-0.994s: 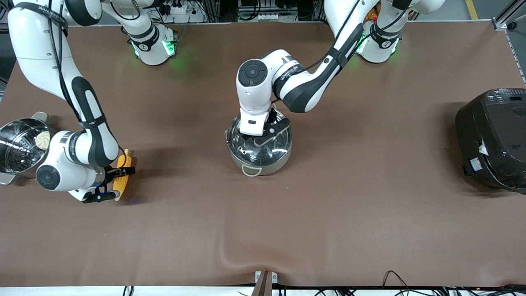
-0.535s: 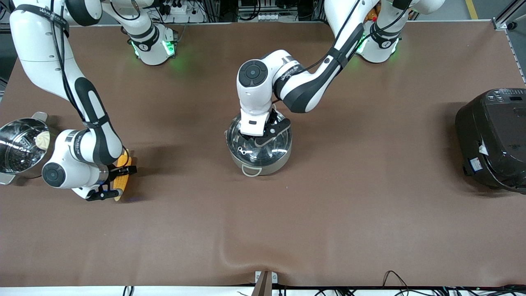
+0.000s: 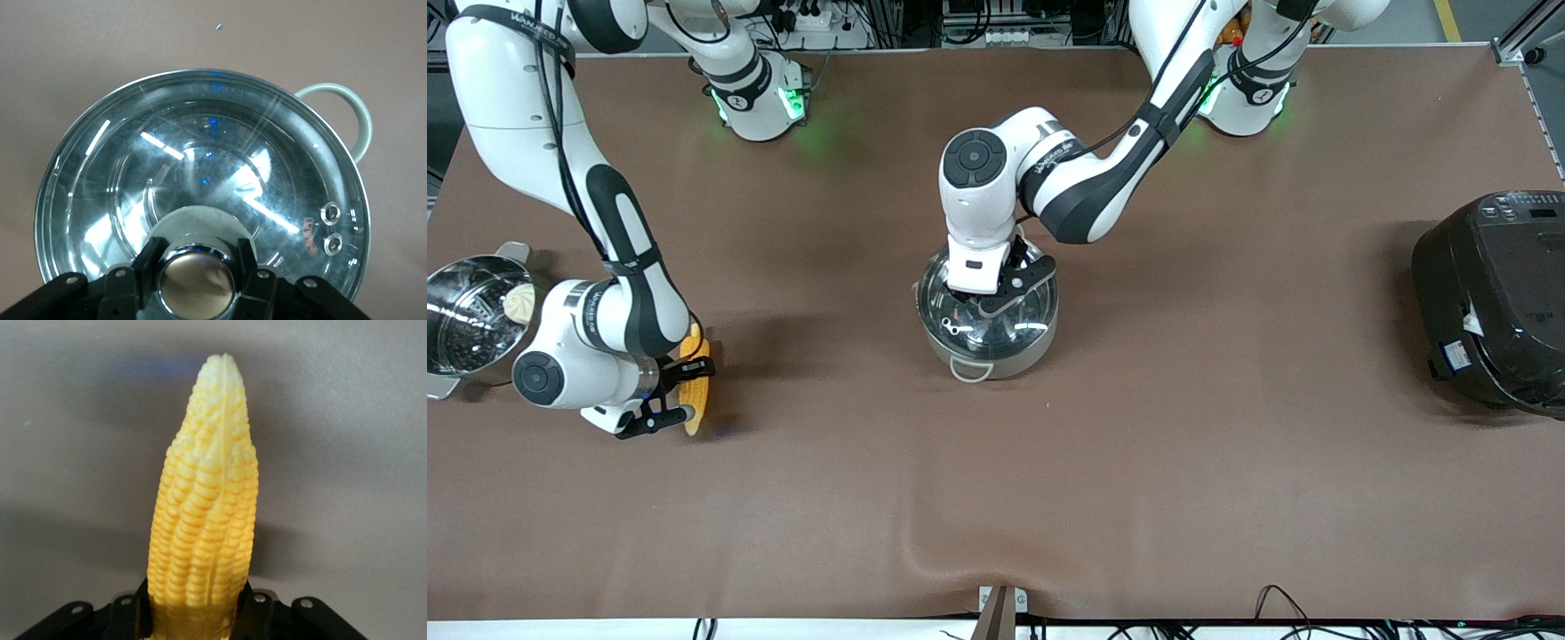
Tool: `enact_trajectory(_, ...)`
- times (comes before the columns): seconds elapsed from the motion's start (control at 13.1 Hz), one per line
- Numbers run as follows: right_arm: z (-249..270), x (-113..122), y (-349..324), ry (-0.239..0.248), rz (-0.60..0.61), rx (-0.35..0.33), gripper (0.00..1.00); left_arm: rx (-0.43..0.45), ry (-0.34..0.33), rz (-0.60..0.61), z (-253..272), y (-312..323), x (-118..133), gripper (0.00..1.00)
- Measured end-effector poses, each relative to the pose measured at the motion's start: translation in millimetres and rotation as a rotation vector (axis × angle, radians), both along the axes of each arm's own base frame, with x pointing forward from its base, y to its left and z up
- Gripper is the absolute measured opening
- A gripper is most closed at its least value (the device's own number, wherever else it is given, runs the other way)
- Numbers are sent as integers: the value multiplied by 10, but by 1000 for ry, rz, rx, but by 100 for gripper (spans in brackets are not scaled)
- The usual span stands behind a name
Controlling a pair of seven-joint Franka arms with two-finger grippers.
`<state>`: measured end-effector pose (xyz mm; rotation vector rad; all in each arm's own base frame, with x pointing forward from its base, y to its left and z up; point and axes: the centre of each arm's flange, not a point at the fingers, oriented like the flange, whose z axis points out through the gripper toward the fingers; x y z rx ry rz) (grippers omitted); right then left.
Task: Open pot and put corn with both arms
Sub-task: 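Lift the lid aside with the left gripper while the right gripper carries corn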
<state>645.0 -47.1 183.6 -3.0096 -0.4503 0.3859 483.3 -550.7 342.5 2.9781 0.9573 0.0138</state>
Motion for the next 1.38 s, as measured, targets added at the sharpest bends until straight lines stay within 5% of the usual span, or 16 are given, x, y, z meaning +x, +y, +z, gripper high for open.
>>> enact_trajectory(0.46, 859, 222, 650, 38, 110, 22, 37, -44, -67, 44, 987, 258, 114, 50)
enact_trajectory(0.76, 1321, 188, 1275, 106, 197, 47, 37, -36, -117, 60, 1858, 1342, 515, 50)
enact_trajectory(1.07, 1512, 48, 2097, 109, 319, 128, 37, 37, -30, -83, 1658, 2705, 811, 50)
enact_trajectory(1.38, 1587, -175, 2868, 103, 447, 170, 37, 57, 49, -167, 826, 3804, 963, 50)
